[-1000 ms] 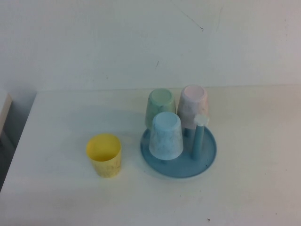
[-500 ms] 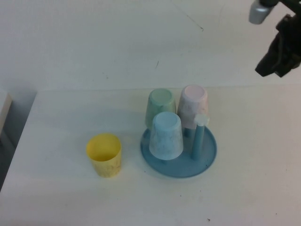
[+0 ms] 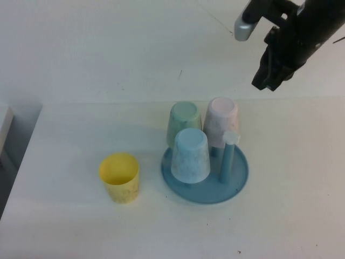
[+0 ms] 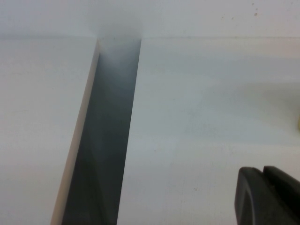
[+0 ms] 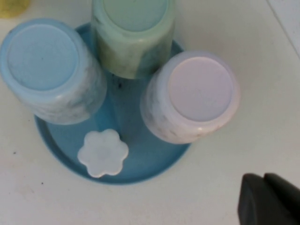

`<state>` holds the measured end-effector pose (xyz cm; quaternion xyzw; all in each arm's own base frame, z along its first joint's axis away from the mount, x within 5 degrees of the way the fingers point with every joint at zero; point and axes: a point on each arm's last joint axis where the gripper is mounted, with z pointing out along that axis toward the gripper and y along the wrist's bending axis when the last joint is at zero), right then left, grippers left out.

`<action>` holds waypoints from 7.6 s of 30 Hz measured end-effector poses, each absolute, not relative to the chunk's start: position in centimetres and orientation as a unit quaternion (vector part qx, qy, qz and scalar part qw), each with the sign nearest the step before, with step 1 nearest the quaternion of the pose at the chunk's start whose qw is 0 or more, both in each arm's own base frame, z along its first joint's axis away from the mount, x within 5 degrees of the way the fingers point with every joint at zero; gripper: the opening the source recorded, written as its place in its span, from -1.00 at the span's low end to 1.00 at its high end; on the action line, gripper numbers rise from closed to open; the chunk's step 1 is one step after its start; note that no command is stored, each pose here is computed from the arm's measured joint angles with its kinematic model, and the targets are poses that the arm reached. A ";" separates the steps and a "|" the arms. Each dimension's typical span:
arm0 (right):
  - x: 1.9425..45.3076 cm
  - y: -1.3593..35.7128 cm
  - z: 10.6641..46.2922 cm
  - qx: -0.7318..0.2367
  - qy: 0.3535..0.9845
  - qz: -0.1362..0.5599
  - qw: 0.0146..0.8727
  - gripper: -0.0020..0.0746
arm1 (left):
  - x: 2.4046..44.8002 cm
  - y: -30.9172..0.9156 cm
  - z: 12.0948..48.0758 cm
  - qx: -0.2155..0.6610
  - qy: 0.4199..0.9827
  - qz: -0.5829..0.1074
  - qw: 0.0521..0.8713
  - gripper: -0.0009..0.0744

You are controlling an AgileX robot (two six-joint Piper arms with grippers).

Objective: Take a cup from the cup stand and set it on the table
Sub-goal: Pick up the cup from the rack, then hand over the cup

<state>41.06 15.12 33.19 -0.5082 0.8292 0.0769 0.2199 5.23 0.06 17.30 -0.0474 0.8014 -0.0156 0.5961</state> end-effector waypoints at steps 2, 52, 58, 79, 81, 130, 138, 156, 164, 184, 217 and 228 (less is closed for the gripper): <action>41.4 15.3 32.4 -0.508 0.831 0.080 0.212 -0.89 | 5.2 0.1 17.3 -0.047 0.801 -0.016 0.596 -0.98; 45.0 19.0 23.3 -0.529 0.808 0.159 0.202 0.63 | 5.2 0.1 17.3 -0.047 0.801 -0.016 0.596 -0.98; 45.0 19.1 24.4 -0.537 0.802 0.165 0.201 0.57 | 5.2 0.1 17.3 -0.047 0.801 -0.016 0.596 -0.98; 39.9 14.6 42.4 -0.374 0.859 0.031 0.350 0.57 | 5.2 0.1 17.3 -0.047 0.801 -0.016 0.596 -0.98; 38.4 14.0 43.7 -0.365 0.859 0.031 0.357 0.57 | 5.2 0.1 17.3 -0.047 0.801 -0.016 0.596 -0.98; 25.5 4.7 29.5 0.169 0.714 0.656 0.174 0.57 | 5.2 0.1 17.3 -0.047 0.801 -0.016 0.596 -0.98; 25.5 4.7 29.6 0.224 0.697 0.670 0.125 0.57 | 5.2 0.1 17.3 -0.047 0.801 -0.016 0.596 -0.98; 25.5 4.7 29.6 0.228 0.695 0.671 0.122 0.57 | 5.6 -1.4 19.5 -0.429 0.578 -0.482 0.500 -0.98; 25.5 4.7 29.6 0.206 0.702 0.667 0.143 0.57 | 5.1 -3.1 20.6 -0.283 0.642 -0.477 0.530 -0.98; 25.6 4.7 29.6 0.190 0.707 0.661 0.163 0.57 | 13.0 -7.3 30.7 0.231 0.686 -0.453 0.521 -0.06; 25.6 4.7 29.6 0.189 0.707 0.661 0.164 0.57 | 26.3 -21.2 33.5 0.388 0.635 -0.528 0.410 0.29; 25.6 4.7 29.6 0.145 0.717 0.651 0.203 0.57 | 27.7 -26.1 33.6 0.419 0.607 -0.554 0.388 0.27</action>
